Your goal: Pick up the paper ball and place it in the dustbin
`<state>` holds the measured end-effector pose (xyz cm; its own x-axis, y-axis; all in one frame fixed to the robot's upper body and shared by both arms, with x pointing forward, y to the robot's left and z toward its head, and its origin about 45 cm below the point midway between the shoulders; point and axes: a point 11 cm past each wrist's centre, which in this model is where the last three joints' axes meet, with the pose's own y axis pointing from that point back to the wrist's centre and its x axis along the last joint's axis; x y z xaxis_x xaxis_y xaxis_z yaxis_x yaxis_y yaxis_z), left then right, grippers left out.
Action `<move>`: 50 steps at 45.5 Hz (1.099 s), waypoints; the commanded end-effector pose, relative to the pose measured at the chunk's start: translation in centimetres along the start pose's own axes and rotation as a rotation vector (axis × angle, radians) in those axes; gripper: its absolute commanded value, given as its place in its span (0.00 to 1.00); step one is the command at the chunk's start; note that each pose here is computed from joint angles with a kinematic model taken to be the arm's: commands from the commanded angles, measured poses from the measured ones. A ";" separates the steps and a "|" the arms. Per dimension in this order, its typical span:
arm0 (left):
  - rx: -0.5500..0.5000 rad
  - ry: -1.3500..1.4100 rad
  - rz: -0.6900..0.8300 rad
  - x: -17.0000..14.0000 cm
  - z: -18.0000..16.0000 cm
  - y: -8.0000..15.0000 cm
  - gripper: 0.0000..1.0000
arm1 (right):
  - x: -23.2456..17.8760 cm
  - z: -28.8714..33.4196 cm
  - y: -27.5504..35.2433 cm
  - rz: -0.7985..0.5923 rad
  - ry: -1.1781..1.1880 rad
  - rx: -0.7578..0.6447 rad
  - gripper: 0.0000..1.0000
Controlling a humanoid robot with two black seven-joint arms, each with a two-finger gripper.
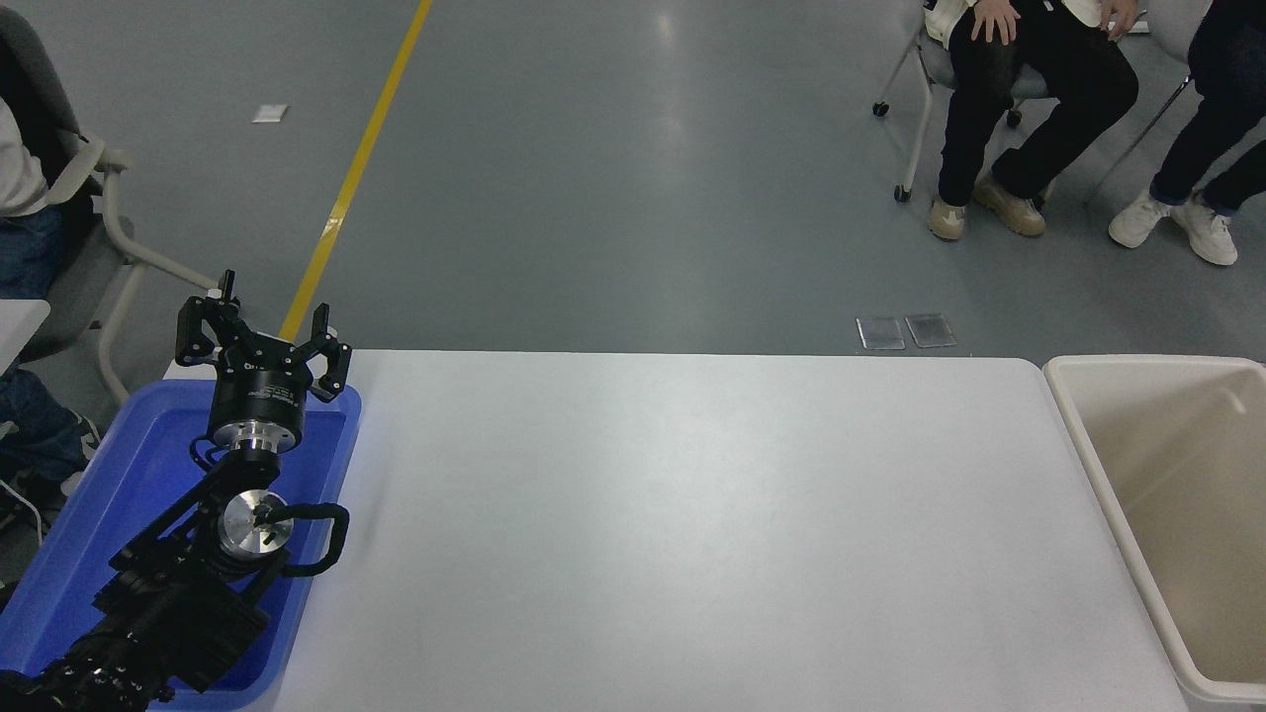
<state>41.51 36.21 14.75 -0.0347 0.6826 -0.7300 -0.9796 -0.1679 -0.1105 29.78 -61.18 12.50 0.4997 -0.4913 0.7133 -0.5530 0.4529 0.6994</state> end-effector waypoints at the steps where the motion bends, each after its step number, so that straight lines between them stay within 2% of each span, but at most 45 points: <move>1: -0.001 0.001 0.000 0.0 0.0 0.0 0.99 | -3.4 -1.8 -1.0 -0.007 -0.216 0.003 0.00; 2: -0.001 0.001 0.000 0.0 0.0 0.0 0.99 | -3.6 -1.8 -1.0 -0.008 -0.232 0.003 0.00; 4: -0.001 0.001 0.000 0.0 0.0 0.0 0.99 | -3.8 -2.0 -1.1 -0.008 -0.261 0.009 0.18; 5: -0.001 0.001 0.000 0.0 0.0 0.0 0.99 | -3.8 -2.1 -1.1 -0.008 -0.271 0.011 0.45; 6: -0.001 0.001 0.000 0.0 0.0 0.0 0.99 | -3.8 -2.2 -1.1 -0.009 -0.278 0.014 0.86; 7: -0.001 0.001 0.000 0.0 0.0 0.0 0.99 | -3.9 -2.2 -1.1 -0.012 -0.281 0.013 1.00; 21: 0.000 0.000 -0.001 0.0 0.0 0.0 0.99 | -4.2 -2.6 -1.2 -0.018 -0.286 0.020 1.00; 38: -0.001 0.000 0.001 0.0 0.0 0.0 0.99 | -2.8 -4.7 -1.1 -0.009 -0.310 0.075 1.00; 45: -0.001 0.001 0.000 0.0 0.0 0.0 0.99 | -1.6 -9.2 -0.5 -0.042 -0.452 0.200 1.00; 50: -0.001 0.000 0.001 0.0 0.0 0.0 0.99 | 0.4 -13.6 1.4 -0.099 -0.729 0.395 1.00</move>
<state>41.52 36.23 14.77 -0.0342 0.6825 -0.7301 -0.9795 -0.1680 -0.1112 33.40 -55.43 10.43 0.2298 -0.7707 0.5943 -0.6375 0.3423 0.6903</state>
